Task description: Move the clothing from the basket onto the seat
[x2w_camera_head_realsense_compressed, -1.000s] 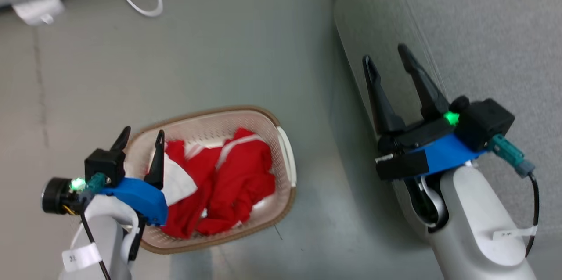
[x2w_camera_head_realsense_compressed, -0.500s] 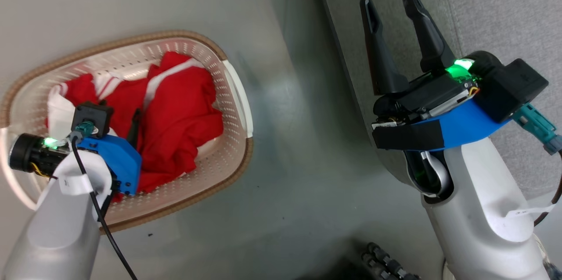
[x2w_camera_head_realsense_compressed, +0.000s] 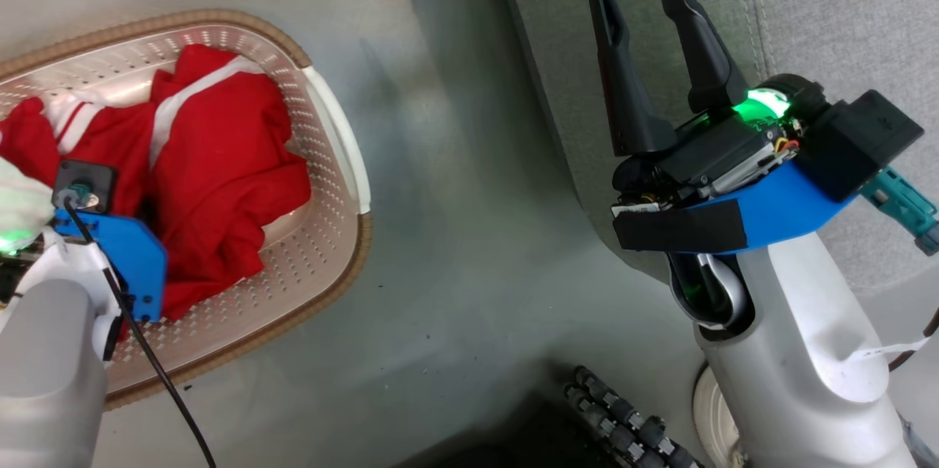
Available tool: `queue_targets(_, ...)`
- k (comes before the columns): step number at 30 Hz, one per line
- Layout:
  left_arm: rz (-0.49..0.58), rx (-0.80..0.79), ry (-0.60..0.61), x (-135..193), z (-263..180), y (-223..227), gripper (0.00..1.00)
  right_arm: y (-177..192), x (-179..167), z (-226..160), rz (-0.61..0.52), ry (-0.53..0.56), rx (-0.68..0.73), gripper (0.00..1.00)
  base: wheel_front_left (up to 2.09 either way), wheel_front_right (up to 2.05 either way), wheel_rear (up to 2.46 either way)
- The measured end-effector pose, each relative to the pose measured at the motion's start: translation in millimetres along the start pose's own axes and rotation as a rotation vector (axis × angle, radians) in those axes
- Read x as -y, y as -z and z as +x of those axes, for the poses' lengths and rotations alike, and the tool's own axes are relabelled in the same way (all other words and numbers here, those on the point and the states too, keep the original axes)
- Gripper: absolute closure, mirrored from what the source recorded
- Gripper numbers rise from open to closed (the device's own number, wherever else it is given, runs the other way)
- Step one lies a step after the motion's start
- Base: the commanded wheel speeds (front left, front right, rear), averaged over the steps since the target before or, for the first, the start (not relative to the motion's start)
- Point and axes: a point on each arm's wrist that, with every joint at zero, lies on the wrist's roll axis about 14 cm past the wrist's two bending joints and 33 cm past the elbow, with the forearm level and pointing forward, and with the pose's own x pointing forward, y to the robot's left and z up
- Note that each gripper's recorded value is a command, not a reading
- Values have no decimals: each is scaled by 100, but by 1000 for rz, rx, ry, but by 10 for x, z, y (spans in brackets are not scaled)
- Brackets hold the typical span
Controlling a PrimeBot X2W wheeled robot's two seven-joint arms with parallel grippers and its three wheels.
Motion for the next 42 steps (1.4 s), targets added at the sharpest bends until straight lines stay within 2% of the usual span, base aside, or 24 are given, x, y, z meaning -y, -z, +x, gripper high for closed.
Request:
queue_targets(6,-11,-103,-72,-112,64,179,0,0,52,-20,1,14,-2,0,0,0,0)
queue_targets(7,-12,-117,-75,-111,71,201,13,3,57,-22,1,15,-3,0,0,0,0)
queue_targets(8,-14,-128,-76,-109,77,218,81,7,61,-24,2,17,-4,0,0,0,0)
queue_targets(9,-13,-133,-76,-104,81,226,100,11,64,-24,2,17,-5,0,0,0,0)
queue_targets(29,-57,-83,-51,-18,-11,78,100,-32,4,-3,6,3,6,0,0,0,0)
queue_targets(35,-75,-3,-24,145,-213,-159,100,-221,-92,-8,-12,-20,43,0,0,0,0)
queue_targets(42,-102,137,-6,322,-657,-547,100,-454,-246,-156,-34,-42,76,0,0,0,0)
